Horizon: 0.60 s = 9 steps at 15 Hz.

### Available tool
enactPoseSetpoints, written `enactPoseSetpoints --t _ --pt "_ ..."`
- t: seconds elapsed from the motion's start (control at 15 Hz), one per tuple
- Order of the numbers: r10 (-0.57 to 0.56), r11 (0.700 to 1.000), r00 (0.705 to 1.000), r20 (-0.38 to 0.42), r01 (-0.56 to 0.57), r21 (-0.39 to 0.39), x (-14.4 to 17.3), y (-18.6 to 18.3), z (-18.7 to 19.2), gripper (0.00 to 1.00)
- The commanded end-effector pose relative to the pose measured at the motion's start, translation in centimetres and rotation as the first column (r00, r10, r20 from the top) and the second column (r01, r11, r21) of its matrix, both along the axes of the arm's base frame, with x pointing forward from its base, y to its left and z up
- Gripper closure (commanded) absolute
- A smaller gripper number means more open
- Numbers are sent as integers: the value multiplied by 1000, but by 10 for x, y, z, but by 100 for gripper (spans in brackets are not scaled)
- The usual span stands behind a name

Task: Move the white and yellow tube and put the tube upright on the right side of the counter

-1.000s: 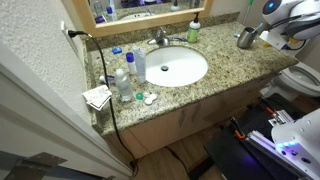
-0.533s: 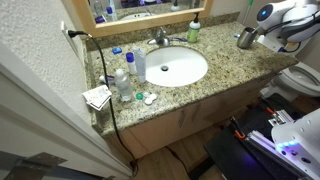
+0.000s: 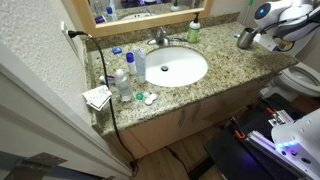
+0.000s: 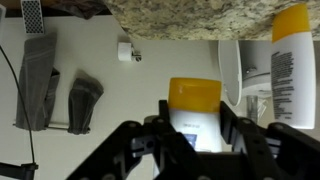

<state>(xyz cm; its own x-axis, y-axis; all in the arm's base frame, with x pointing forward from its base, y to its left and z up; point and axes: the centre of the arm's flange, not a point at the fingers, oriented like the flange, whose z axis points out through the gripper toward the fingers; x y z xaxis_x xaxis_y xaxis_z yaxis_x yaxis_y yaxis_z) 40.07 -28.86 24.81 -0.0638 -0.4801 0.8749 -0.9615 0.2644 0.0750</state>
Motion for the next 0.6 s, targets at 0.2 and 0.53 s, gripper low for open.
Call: enactPoseSetpoints --t 0.2,0.53 --pt "131 990 987 -96 -135 -32 0 18 -17 76" --pt "240 961 953 -184 -260 -92 1 12 -48 76"
